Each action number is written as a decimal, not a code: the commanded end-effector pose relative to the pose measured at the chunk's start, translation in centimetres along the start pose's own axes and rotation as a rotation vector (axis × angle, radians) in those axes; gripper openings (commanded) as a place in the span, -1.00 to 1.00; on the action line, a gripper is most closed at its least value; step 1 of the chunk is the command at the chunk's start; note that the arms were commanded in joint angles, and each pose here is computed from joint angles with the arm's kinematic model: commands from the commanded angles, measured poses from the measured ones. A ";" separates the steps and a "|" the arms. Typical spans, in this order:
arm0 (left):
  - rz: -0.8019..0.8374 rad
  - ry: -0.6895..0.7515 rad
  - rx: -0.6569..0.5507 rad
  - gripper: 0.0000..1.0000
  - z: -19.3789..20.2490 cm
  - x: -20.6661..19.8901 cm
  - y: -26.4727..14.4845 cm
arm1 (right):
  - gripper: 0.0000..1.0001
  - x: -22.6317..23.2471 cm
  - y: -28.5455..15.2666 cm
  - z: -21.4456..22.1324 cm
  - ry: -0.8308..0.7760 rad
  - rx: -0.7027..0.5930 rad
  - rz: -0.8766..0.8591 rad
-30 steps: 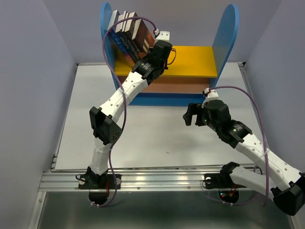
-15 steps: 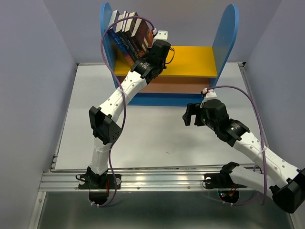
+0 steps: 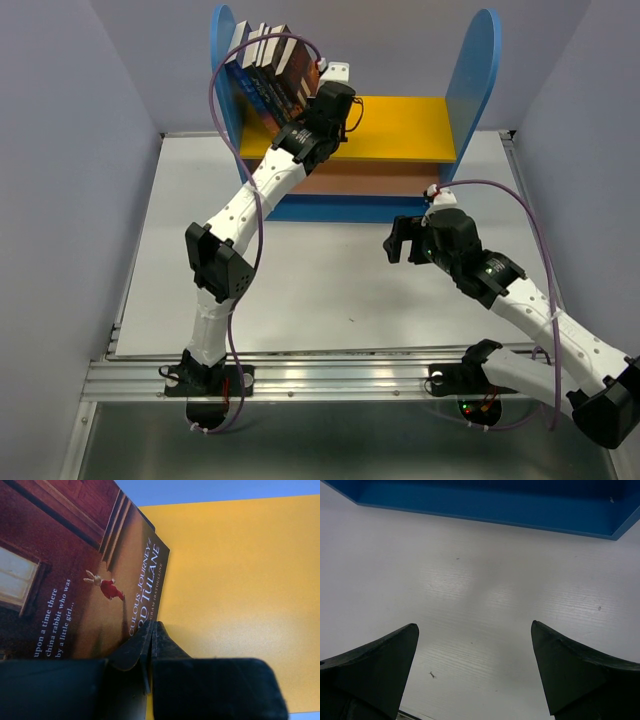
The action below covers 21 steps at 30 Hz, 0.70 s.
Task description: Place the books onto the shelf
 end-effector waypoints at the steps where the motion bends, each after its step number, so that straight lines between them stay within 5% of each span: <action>1: 0.022 -0.052 -0.101 -0.71 -4.2 1.6 -3.0 | 1.00 -0.2 -0.5 -0.9 0.019 -0.044 0.008; 7: 0.187 -0.068 -0.208 0.16 -7.4 0.0 -9.1 | 1.00 -0.2 -0.9 -1.5 0.042 -0.076 0.020; 15: 0.304 -0.118 -0.276 0.98 -8.0 0.3 -16.4 | 1.00 -1.0 -2.0 -1.5 0.097 -0.123 0.070; 21: 0.198 -0.254 -0.250 0.98 -4.2 4.9 -19.6 | 1.00 -3.2 -3.7 -0.8 0.150 -0.150 0.231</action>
Point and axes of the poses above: each gripper's point midway between its finger pads, its own y axis out along the fingers, its own x axis along the line the jaws close on, z = x × y, the point moved 7 cm from there along -y, back along the fingers, and after that the axes turned 7 degrees about -y, right-handed, at the moved point
